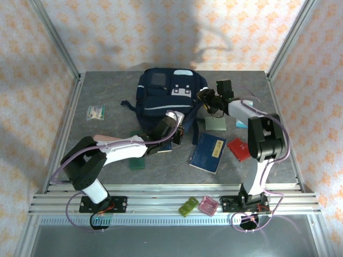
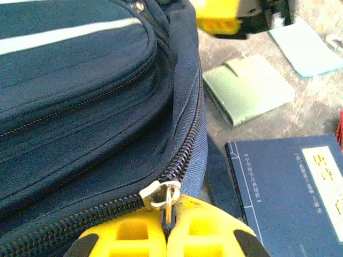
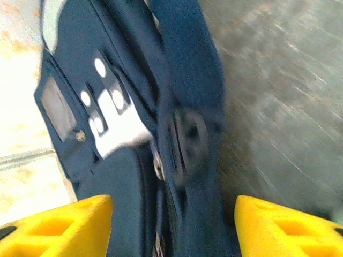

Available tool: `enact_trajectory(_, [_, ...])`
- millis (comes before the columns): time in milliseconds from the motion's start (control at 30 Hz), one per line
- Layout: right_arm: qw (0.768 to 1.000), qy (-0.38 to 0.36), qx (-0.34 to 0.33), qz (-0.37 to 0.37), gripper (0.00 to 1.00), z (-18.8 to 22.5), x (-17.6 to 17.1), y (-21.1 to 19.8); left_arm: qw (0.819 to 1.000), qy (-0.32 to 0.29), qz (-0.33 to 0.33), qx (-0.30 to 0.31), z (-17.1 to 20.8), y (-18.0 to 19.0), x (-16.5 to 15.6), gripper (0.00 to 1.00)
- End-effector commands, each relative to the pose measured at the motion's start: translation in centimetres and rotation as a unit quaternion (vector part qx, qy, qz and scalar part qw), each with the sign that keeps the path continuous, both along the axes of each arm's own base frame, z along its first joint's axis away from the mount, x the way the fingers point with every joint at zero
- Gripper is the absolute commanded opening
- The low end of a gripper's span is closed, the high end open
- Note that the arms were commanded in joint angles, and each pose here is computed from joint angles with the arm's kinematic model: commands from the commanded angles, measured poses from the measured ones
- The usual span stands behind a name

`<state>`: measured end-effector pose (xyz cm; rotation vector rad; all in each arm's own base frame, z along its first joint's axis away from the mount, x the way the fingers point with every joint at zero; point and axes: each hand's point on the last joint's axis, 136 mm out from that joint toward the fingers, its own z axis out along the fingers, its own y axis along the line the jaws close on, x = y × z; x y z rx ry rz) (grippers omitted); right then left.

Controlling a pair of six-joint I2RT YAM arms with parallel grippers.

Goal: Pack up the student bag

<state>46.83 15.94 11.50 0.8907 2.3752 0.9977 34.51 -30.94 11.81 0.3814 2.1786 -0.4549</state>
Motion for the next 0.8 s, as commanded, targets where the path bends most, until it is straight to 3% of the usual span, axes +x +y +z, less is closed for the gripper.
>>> enact_trajectory(0, [0.999,-0.020,-0.004,0.025,0.61,2.6,-3.6,-0.1,0.998,-0.044,-0.010,-0.038,3.6,-2.1,1.4,0.00])
enact_trajectory(200, [0.998,-0.024,0.039,0.052,0.62,3.1,-8.8,1.7,0.999,-0.037,-0.020,-0.034,3.0,-2.9,1.0,0.00])
enact_trajectory(467, [0.994,-0.008,0.053,0.096,0.60,1.1,-9.1,7.2,0.998,-0.034,-0.032,-0.029,2.5,-3.9,-0.1,0.00])
enact_trajectory(533, [0.993,-0.005,0.053,0.101,0.49,0.5,-8.6,8.2,0.998,-0.035,-0.033,-0.028,2.5,-4.1,-0.3,0.00])
enact_trajectory(633, [0.994,0.010,0.054,0.097,0.08,-1.0,-8.1,8.6,0.999,-0.029,-0.026,-0.027,2.2,-3.9,-0.3,0.00])
enact_trajectory(667, [0.994,0.010,0.052,0.094,0.00,-1.2,-7.9,8.5,0.999,-0.028,-0.021,-0.024,2.0,-3.7,-0.3,0.00])
enact_trajectory(767, [0.996,0.000,0.047,0.082,0.00,-0.7,-7.3,7.9,1.000,-0.024,0.001,-0.014,1.6,-2.3,-0.3,0.00])
